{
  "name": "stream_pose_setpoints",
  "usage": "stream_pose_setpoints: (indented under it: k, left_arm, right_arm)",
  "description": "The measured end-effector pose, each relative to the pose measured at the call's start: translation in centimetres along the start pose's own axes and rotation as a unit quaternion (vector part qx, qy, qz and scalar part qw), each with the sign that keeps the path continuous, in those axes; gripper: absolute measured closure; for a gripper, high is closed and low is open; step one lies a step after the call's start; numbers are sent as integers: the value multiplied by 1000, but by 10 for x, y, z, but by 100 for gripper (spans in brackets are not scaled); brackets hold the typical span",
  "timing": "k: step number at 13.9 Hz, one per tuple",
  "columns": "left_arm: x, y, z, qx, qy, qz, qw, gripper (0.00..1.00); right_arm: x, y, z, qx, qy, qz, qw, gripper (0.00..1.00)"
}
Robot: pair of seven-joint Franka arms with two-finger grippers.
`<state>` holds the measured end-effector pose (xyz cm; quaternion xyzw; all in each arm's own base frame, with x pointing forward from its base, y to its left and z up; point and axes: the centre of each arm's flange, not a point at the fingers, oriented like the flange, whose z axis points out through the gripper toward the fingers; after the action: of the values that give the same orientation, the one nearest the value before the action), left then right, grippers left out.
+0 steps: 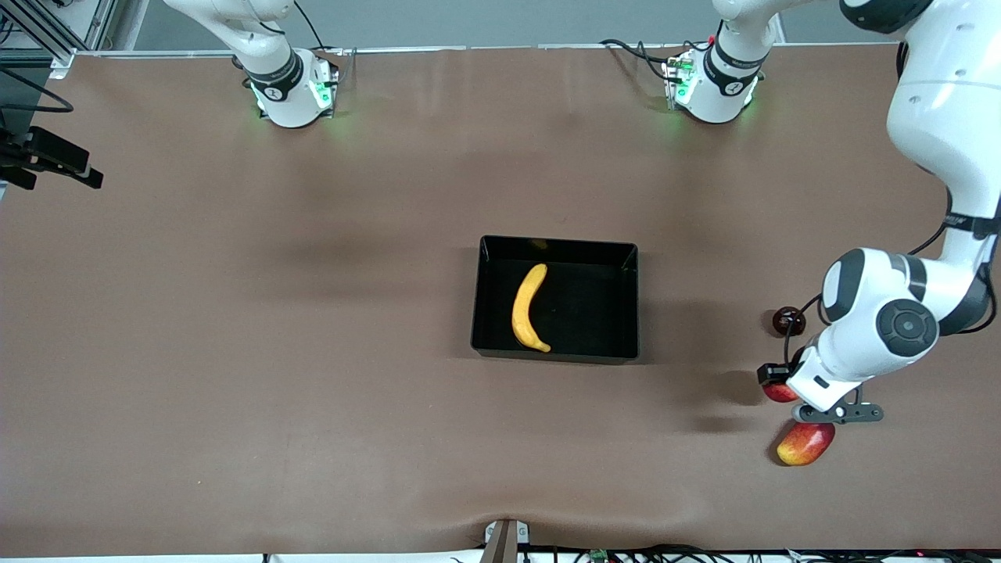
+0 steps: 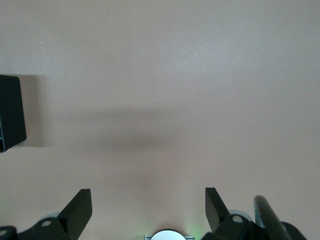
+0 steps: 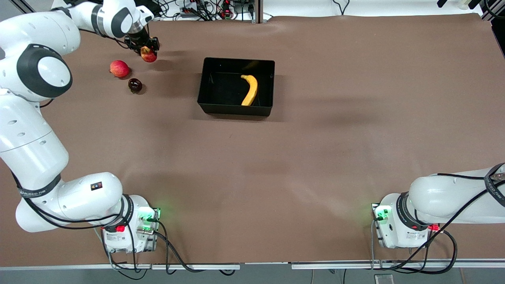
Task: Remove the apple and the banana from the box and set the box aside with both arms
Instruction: 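Carry the apple with the left gripper and set it beside the plum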
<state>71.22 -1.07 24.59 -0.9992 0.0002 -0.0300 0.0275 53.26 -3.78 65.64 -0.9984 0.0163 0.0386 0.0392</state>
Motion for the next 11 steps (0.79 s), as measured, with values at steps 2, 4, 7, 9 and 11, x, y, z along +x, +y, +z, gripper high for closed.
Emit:
stream_pose_setpoints:
  k: [2,4,7,9,11]
  left_arm:
    - [-1,-11,19,-1,-1,-6,1000,30]
    - [-2,-19,28,-1,-2,-10,1000,30]
    - [-2,-32,30,1,-3,-12,1000,30]
    - [-3,-33,31,1,-4,-11,1000,23]
    - [-3,-28,29,-2,-3,-8,1000,4]
  right_arm:
    - [0,0,0,0,0,0,1000,0]
    - [0,-1,0,0,0,-1,1000,0]
    - [0,-3,0,0,0,-3,1000,0]
    - [0,-2,-1,0,2,-2,1000,0]
    - [0,-2,-2,0,2,-2,1000,0]
